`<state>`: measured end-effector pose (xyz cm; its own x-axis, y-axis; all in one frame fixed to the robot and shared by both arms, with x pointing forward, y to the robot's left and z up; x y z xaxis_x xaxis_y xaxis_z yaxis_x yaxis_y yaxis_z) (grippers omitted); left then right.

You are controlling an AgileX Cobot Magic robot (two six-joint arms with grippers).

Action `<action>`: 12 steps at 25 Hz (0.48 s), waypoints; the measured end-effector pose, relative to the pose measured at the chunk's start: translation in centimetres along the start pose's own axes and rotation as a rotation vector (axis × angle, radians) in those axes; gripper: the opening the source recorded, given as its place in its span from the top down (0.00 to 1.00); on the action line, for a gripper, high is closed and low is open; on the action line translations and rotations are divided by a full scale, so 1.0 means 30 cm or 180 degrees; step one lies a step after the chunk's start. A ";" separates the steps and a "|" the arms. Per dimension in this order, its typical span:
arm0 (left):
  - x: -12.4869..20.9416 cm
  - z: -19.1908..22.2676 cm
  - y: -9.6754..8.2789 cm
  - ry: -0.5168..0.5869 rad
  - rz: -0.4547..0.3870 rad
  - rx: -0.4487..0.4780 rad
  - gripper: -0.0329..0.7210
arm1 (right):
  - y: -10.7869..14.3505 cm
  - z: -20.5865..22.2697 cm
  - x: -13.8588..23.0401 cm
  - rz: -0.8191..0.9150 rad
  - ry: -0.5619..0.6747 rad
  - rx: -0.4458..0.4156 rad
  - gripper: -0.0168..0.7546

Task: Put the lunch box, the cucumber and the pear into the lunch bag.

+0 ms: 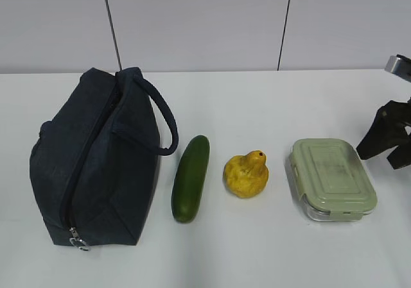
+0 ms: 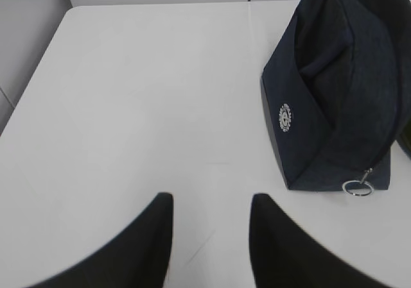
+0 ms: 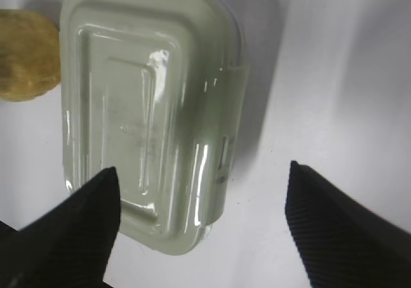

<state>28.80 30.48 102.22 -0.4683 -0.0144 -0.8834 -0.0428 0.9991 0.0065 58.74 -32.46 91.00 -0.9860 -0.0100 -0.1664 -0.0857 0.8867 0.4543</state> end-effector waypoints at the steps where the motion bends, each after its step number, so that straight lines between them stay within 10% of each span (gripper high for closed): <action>1: 0.000 0.000 0.000 0.0000 0.0000 0.0000 0.64 | -0.003 0.000 0.001 -0.0025 0.0006 0.0020 0.17; 12: 0.000 0.000 0.000 0.0000 0.0000 0.0000 0.64 | -0.070 0.039 -0.013 0.0067 -0.0142 -0.0449 0.23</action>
<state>28.80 30.48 102.22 -0.4683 -0.0144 -0.8834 -0.0428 0.9991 0.0065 59.47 -33.78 89.08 -0.9807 0.0312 -0.1929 -0.0875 0.8127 0.5761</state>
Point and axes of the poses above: a point on each arm's last joint axis where the gripper is mounted, z pointing out along that axis toward the gripper, y along the wrist's bending axis when the last joint is at zero, x = y × z, the point moved 7 cm from there along z, pointing out along that axis toward the gripper, and after that the axes turned 1 degree about z, right-handed, at the moved point
